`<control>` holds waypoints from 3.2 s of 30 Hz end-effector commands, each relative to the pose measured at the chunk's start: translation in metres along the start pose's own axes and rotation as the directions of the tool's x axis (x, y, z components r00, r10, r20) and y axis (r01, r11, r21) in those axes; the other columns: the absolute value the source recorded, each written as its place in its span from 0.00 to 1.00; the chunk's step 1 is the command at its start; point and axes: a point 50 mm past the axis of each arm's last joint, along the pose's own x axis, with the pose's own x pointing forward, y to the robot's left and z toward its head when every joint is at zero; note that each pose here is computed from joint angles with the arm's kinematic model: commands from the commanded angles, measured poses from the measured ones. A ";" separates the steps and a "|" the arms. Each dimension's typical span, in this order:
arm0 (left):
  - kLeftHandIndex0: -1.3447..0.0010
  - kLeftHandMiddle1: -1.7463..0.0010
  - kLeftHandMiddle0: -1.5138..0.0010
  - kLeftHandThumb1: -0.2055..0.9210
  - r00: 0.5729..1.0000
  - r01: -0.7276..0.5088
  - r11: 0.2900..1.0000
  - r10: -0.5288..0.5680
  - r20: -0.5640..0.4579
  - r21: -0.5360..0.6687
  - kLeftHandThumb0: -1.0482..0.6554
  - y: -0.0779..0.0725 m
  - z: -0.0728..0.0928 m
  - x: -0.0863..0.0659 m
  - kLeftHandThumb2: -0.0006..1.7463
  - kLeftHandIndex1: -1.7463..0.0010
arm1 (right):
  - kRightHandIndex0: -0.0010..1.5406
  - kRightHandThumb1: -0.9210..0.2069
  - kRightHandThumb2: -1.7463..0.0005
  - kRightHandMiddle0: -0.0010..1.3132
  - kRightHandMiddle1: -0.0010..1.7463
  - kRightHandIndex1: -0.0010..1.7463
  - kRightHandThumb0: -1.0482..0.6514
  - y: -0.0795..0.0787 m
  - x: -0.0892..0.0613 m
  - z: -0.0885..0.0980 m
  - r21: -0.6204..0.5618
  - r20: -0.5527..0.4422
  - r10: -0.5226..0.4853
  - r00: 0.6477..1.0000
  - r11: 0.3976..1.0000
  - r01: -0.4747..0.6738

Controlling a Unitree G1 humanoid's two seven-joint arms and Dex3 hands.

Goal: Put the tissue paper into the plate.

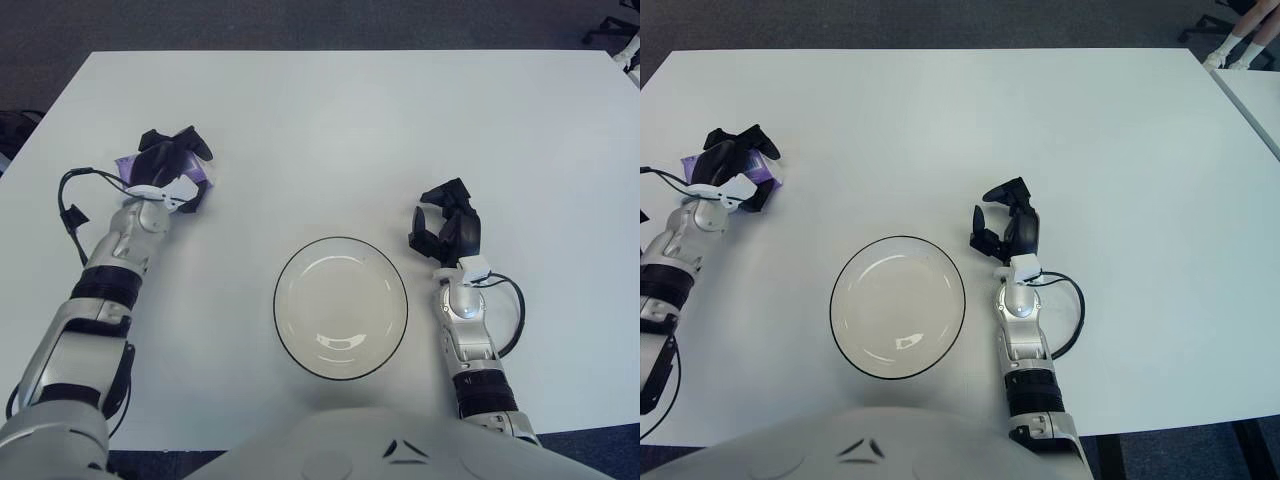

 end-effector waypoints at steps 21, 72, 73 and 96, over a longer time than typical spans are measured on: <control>0.52 0.00 0.45 0.17 0.923 -0.346 0.928 0.363 0.129 -0.136 0.61 0.036 0.037 -0.029 0.97 0.00 | 0.41 0.33 0.41 0.33 1.00 0.88 0.37 -0.016 -0.037 -0.048 -0.072 -0.275 -0.023 0.961 0.997 0.004; 0.50 0.08 0.39 0.14 0.458 0.505 0.826 -0.011 0.889 -0.251 0.61 0.018 0.171 -0.104 0.97 0.00 | 0.42 0.35 0.39 0.34 1.00 0.87 0.37 -0.009 -0.037 -0.050 -0.046 -0.269 -0.019 0.963 0.999 0.006; 0.51 0.07 0.40 0.15 0.450 0.514 0.826 -0.032 0.892 -0.230 0.61 0.017 0.172 -0.105 0.96 0.00 | 0.42 0.35 0.39 0.34 1.00 0.87 0.37 -0.008 -0.037 -0.050 -0.047 -0.270 -0.020 0.963 0.999 0.008; 0.64 0.00 0.67 0.47 0.296 0.574 0.817 -0.269 0.917 0.054 0.61 -0.008 0.195 -0.125 0.75 0.00 | 0.47 0.36 0.38 0.35 1.00 0.88 0.37 -0.003 -0.041 -0.048 -0.087 -0.287 -0.063 0.956 0.995 0.039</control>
